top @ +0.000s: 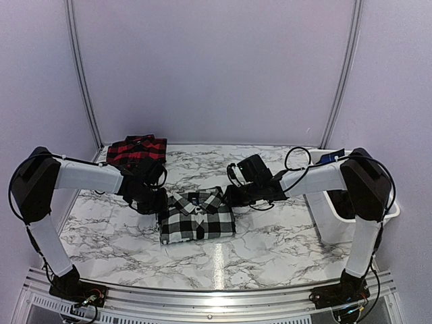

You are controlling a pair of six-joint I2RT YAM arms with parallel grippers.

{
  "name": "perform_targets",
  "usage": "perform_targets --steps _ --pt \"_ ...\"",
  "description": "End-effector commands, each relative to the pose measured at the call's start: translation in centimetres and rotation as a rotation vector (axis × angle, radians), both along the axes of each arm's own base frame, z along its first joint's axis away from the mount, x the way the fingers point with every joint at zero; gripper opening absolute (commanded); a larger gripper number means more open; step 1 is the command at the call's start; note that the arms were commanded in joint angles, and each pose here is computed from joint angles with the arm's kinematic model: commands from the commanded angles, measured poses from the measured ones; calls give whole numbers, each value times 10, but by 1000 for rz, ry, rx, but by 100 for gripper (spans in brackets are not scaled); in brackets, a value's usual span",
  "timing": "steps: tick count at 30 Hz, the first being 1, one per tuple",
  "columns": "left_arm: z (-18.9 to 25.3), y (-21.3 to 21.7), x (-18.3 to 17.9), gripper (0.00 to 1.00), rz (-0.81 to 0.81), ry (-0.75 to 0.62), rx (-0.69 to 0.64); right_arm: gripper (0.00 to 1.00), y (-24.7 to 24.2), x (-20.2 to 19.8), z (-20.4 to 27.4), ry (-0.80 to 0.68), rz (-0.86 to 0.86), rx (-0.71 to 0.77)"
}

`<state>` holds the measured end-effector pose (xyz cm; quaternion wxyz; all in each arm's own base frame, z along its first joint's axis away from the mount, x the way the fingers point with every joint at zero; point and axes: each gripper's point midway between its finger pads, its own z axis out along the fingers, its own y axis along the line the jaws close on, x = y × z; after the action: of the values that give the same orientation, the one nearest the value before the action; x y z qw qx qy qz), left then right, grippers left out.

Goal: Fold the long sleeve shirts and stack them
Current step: Adjust the square-folded shirt at the center of the board.

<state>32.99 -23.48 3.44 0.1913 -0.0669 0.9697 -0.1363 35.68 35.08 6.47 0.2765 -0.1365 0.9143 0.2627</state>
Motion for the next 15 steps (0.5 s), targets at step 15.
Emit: perform_targets --steps 15 --pt "60 -7 -5 0 -36 -127 -59 0 16 11 34 -134 -18 -93"
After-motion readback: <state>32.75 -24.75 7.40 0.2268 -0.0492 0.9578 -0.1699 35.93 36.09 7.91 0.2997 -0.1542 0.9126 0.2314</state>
